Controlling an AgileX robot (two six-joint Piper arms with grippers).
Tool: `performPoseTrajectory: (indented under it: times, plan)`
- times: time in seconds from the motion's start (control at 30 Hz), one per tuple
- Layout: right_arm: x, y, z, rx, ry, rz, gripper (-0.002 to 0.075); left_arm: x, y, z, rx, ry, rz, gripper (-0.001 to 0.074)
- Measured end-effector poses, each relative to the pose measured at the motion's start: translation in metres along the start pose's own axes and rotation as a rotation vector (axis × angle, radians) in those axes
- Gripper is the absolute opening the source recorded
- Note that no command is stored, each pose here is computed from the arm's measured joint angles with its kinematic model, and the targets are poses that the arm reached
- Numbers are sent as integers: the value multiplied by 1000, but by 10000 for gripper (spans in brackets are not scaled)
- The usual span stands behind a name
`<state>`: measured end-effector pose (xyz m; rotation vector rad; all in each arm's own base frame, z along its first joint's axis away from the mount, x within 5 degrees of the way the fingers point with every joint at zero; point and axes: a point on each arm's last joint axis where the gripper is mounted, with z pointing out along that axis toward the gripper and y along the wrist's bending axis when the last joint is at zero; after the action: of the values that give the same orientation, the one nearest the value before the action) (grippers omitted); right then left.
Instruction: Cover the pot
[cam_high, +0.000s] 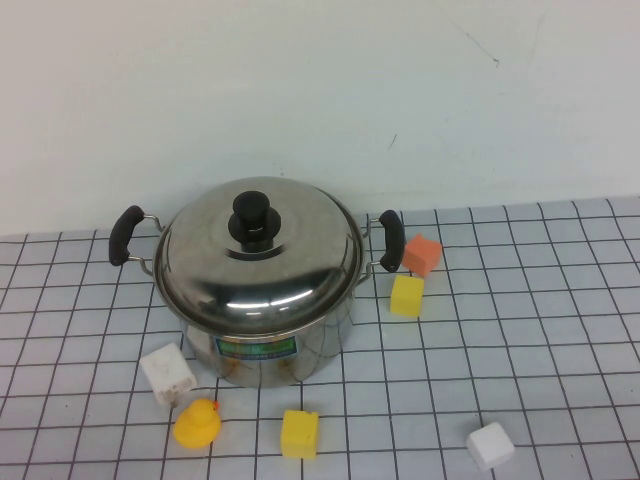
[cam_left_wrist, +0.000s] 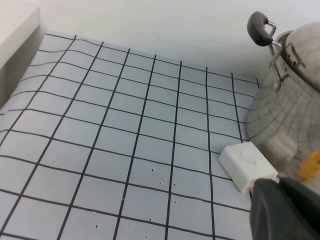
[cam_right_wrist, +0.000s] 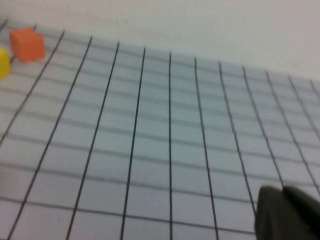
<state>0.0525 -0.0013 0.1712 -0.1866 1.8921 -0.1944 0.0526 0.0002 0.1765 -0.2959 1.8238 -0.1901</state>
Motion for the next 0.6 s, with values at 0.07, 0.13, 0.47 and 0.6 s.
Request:
performPoseTrajectory:
  times: [0.07,0.13,0.47,0.6]
  plan:
    - [0,0,0,5,-7,9,-2,0,0,0,0,0,0,-3]
    - [0,0,-1,4,-6,12,-2,0,0,0,0,0,0,-3]
    - [1,0,-1,3,5,78,-2,0,0,0,0,0,3,-3]
    - [1,0,-1,7,8,142,-2,0,0,0,0,0,3,-3]
